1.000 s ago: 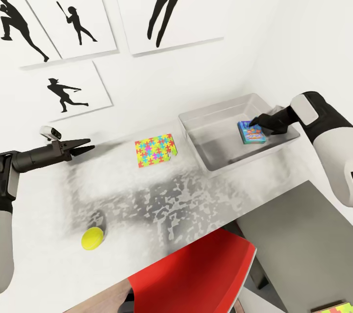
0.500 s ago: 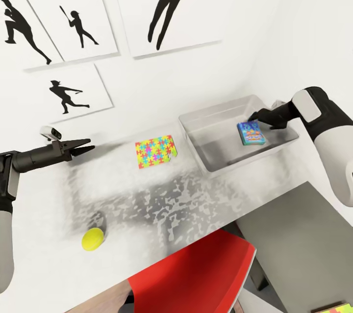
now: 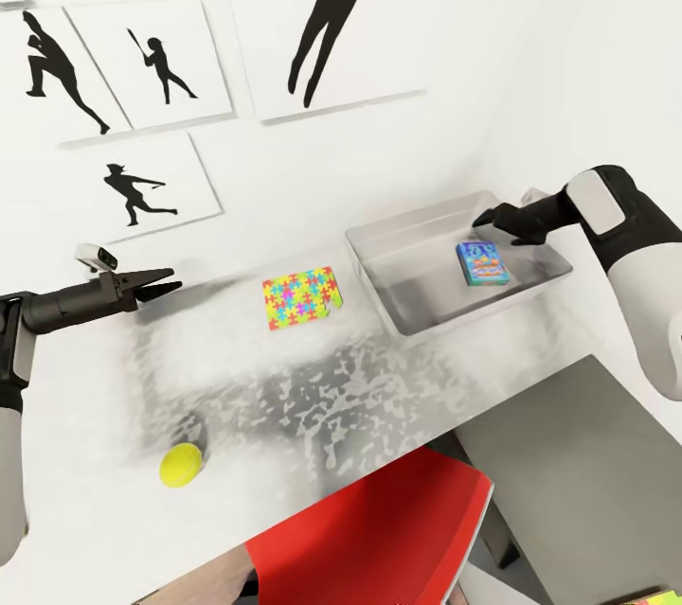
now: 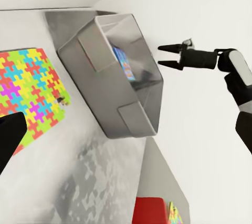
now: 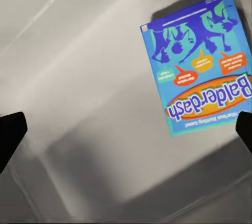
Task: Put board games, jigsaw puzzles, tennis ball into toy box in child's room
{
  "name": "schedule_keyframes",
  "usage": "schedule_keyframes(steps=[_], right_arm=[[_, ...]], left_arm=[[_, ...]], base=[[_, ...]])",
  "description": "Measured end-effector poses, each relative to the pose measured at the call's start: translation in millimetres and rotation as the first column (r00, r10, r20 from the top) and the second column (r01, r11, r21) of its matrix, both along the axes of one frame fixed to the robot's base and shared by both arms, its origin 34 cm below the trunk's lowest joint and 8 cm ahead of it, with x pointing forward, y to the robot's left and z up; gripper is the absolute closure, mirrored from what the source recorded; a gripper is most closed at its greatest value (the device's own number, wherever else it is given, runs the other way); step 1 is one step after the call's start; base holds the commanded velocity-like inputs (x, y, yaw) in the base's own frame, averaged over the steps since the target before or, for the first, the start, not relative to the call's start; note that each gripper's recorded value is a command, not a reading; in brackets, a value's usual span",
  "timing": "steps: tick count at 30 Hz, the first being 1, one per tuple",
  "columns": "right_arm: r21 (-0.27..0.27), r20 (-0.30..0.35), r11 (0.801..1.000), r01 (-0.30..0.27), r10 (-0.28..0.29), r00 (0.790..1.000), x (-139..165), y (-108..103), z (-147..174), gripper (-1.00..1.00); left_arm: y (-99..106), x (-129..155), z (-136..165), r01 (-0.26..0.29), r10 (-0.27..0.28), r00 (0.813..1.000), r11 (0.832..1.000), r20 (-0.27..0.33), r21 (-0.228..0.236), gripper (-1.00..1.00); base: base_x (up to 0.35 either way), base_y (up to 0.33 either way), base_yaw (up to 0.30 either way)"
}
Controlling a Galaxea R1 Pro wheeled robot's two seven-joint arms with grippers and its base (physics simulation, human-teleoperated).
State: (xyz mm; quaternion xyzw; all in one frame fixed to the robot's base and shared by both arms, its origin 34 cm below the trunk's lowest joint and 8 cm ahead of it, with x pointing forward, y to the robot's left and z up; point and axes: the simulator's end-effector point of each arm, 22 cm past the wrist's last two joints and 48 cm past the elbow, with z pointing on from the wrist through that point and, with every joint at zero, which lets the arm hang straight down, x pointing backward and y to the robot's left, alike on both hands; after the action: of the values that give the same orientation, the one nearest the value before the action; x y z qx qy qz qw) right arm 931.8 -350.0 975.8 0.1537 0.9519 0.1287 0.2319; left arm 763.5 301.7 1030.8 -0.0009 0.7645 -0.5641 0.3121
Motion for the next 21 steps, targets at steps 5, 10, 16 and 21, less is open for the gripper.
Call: schedule_keyframes(steps=[5, 10, 16, 21], right_arm=[[0.084, 0.028, 0.996, -0.013, 0.011, 1.0, 3, 17, 12, -1.0], [0.122, 0.043, 0.992, -0.016, 0.011, 0.999, 4, 24, 20, -1.0], [0.136, 0.055, 0.99, -0.018, 0.011, 0.998, 4, 26, 29, -1.0], [0.173, 0.072, 0.985, -0.024, 0.011, 0.997, 5, 33, 39, -1.0]], left_arm=[[0, 0, 5, 0.001, -0.001, 1.0, 1.0, 0.007, 0.0, -1.0], [0, -1, 10, 0.001, -0.001, 1.0, 1.0, 0.016, 0.0, -1.0], [0, -1, 17, 0.0, 0.0, 1.0, 1.0, 0.026, 0.0, -1.0], [0, -2, 22, 0.0, 0.0, 0.999, 1.0, 0.033, 0.001, -1.0]], base=[[-0.203, 0.0, 0.0], [-0.224, 0.0, 0.0], [-0.052, 0.0, -0.006], [-0.011, 0.0, -0.051]])
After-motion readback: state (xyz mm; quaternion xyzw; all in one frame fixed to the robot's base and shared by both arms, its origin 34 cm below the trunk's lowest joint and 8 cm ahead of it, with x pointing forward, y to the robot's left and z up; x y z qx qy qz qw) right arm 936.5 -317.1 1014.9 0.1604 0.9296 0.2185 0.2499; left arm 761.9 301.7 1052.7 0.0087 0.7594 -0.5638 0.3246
